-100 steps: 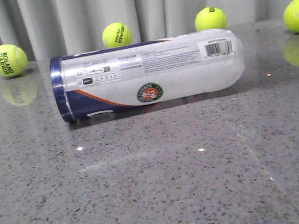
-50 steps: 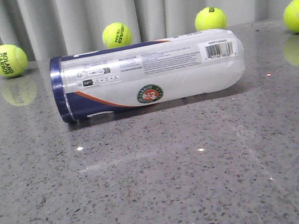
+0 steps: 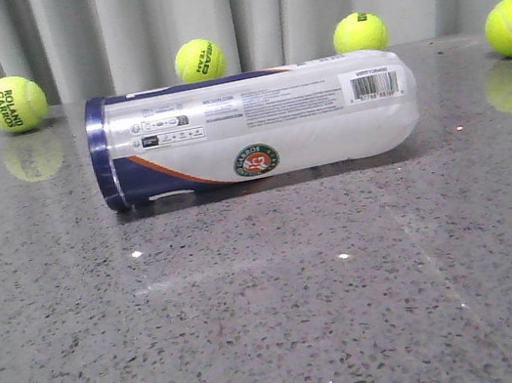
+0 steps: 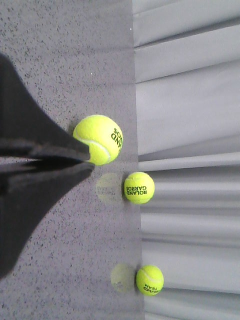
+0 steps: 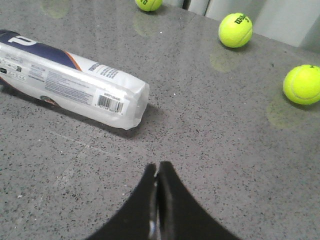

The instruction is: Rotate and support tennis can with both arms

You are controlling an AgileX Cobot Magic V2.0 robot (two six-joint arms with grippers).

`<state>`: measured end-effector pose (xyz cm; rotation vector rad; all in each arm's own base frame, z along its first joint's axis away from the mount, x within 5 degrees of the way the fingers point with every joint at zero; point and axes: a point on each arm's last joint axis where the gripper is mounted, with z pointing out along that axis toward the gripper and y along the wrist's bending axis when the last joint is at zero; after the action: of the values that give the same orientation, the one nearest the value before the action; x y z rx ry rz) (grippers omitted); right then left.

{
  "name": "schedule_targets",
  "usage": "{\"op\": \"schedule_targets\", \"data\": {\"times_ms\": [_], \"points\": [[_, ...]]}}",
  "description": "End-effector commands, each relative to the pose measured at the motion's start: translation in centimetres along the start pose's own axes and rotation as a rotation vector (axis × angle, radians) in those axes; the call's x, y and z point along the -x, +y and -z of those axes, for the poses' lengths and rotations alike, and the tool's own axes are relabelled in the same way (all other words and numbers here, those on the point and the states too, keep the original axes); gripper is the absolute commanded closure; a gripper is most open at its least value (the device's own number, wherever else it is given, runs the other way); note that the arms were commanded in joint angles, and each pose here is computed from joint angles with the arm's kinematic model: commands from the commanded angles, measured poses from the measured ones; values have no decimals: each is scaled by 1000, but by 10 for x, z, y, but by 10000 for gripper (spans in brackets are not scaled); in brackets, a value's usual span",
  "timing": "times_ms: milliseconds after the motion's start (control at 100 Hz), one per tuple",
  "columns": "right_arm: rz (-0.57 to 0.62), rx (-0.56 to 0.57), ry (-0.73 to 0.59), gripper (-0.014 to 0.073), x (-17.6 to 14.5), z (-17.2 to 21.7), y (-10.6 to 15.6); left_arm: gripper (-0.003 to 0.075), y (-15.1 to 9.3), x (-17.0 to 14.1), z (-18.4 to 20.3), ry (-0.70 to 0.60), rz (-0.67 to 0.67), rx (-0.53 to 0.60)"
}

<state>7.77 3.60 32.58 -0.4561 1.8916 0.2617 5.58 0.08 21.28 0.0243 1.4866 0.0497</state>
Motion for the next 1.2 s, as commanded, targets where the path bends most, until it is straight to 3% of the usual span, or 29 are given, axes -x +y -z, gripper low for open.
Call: {"op": "schedule_targets", "data": {"times_ms": [0,280,500,980,1080,1190], "points": [[10,-8,-158,663,3,16,-2,740,0,-6,2,-60,8,8],[-1,-12,-291,663,-17,46,-4,740,1,-4,2,-68,40,9],[0,-13,-287,663,-17,46,-4,740,1,17,2,-56,72,0],[0,-13,-287,663,-17,46,-4,731,-3,100,-43,318,118,-78],[0,-13,-287,663,-17,46,-4,627,-3,110,-58,367,121,-83],[0,-13,-287,663,-17,46,-4,363,-2,112,-74,407,122,-82]]}}
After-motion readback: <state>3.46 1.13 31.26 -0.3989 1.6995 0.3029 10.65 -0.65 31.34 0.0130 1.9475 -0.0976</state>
